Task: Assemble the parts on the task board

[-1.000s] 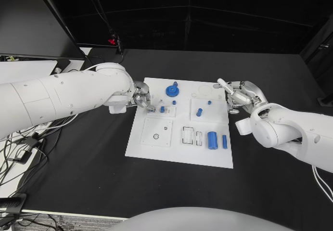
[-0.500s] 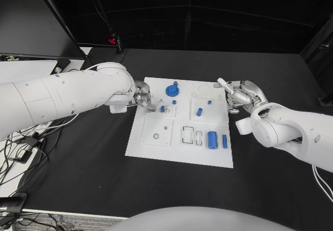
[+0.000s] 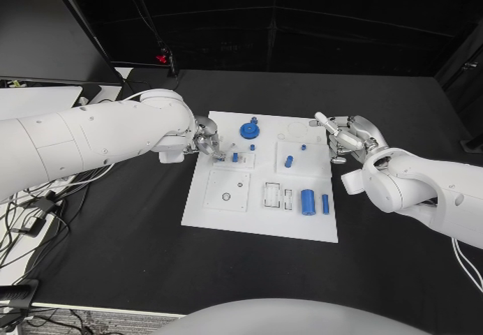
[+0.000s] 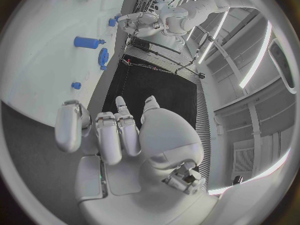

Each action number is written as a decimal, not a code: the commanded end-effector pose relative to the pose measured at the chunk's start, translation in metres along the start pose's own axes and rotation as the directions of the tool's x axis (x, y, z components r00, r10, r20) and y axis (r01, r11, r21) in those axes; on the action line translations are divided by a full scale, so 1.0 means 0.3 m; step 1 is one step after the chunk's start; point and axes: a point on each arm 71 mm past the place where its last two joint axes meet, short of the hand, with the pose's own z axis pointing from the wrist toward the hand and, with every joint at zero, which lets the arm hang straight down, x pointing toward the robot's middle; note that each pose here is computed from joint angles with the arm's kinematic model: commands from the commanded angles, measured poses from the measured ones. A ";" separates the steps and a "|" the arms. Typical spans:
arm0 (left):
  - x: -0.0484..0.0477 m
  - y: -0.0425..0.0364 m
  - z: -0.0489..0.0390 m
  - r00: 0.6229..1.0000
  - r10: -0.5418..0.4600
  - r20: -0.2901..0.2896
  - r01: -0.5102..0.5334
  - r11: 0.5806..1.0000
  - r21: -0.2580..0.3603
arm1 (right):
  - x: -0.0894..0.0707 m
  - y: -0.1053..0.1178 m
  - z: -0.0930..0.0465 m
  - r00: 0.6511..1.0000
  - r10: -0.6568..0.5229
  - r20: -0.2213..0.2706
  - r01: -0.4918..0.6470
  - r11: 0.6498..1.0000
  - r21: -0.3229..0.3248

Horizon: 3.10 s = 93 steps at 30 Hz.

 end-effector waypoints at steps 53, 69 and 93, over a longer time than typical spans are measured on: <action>0.019 -0.002 0.011 1.000 0.002 -0.005 -0.002 1.000 -0.009 | -0.002 0.005 -0.003 1.000 0.002 -0.001 -0.002 1.000 -0.010; 0.019 -0.004 0.015 1.000 0.007 -0.014 -0.007 1.000 -0.016 | -0.001 0.006 -0.002 1.000 0.002 -0.002 -0.002 1.000 -0.010; 0.033 -0.004 0.022 0.998 0.028 -0.058 -0.031 0.999 -0.044 | 0.000 0.006 -0.002 1.000 0.003 -0.003 -0.003 1.000 -0.010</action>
